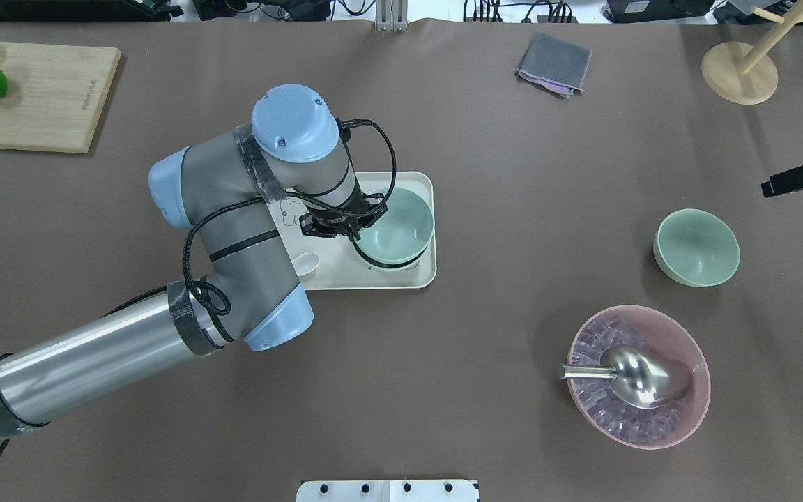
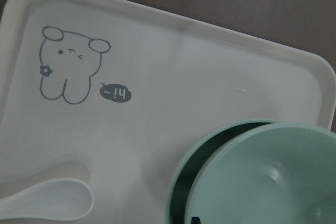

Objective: Stack green bowls together

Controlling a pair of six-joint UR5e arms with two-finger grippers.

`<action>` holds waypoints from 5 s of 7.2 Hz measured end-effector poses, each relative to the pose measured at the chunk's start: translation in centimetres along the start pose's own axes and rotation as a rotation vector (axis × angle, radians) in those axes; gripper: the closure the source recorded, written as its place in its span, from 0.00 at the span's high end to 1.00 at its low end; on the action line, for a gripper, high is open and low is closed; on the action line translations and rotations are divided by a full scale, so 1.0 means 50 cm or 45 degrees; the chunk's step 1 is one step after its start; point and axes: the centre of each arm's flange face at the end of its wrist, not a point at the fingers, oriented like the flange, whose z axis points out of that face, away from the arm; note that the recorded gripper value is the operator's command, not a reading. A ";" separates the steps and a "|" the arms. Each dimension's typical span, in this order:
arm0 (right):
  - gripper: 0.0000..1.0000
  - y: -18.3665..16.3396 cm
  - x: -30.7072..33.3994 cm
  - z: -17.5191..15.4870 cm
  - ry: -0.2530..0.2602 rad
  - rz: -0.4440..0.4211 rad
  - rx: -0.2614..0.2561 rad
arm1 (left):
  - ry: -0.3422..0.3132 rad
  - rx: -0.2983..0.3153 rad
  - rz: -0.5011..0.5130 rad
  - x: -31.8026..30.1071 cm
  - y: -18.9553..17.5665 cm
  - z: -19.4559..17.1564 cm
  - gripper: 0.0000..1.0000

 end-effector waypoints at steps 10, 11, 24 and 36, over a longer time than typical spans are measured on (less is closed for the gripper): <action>1.00 -0.001 -0.001 0.000 -0.001 -0.001 0.001 | 0.083 0.076 0.034 -0.010 -0.022 -0.017 0.98; 0.99 -0.001 0.001 0.002 0.001 0.000 -0.001 | 0.096 0.083 0.025 -0.020 -0.040 -0.056 0.98; 0.51 0.081 -0.062 0.245 0.111 0.241 -0.207 | -0.078 -0.014 0.565 -1.098 -0.320 -0.404 0.98; 0.00 -0.051 -0.259 0.204 -0.028 0.350 -0.115 | -0.075 -0.006 0.573 -1.114 -0.311 -0.399 0.98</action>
